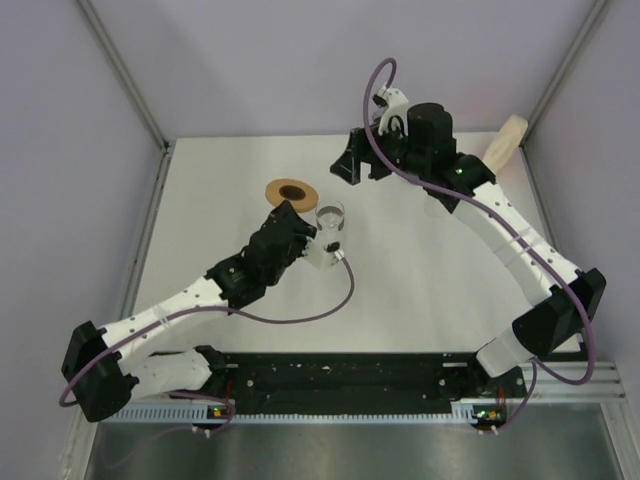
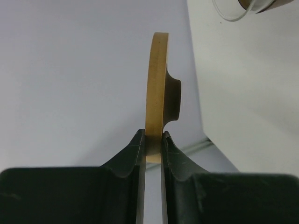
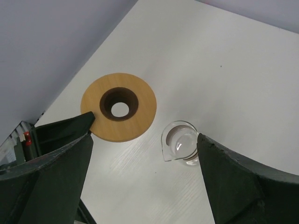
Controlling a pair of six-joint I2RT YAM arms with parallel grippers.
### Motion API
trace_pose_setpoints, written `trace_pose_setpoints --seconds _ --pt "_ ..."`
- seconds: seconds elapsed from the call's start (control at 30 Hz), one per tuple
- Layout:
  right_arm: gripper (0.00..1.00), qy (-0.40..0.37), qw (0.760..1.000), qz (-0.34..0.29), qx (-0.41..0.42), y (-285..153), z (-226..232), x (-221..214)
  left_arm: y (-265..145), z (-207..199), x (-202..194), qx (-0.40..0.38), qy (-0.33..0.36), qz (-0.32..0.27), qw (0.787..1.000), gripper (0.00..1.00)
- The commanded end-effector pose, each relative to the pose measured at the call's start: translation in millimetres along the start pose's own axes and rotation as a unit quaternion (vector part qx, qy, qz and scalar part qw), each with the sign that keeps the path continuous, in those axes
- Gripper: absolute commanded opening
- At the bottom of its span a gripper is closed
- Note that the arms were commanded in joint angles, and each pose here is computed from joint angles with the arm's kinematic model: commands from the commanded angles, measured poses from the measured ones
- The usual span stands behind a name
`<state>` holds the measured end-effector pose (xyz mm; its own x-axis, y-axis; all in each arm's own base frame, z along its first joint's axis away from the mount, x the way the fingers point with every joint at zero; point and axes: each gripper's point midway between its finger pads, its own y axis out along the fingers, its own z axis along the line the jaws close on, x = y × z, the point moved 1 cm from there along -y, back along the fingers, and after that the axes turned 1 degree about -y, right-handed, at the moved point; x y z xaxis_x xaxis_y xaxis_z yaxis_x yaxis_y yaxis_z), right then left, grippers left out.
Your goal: Place the coffee filter in the dripper
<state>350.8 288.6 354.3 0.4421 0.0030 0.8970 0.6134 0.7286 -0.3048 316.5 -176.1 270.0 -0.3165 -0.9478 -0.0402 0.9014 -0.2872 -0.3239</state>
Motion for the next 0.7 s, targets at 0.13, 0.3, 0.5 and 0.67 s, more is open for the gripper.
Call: trace_pose_setpoints --seconds 0.13,0.3,0.5,0.67 --pt "0.91 -0.028 0.999 0.013 0.038 2 14 -20 -36 58 43 0.239 0.103 -0.121 0.958 0.0" --pt "0.91 -0.029 0.998 0.034 0.032 13 6 -43 -39 52 59 0.275 0.121 -0.16 0.94 0.0" --pt "0.86 -0.029 0.997 0.05 0.044 27 8 -51 -39 50 64 0.283 0.133 -0.166 0.935 0.0" --pt "0.71 -0.026 0.996 0.069 0.039 45 3 -58 -42 54 64 0.291 0.134 -0.166 0.933 0.0"
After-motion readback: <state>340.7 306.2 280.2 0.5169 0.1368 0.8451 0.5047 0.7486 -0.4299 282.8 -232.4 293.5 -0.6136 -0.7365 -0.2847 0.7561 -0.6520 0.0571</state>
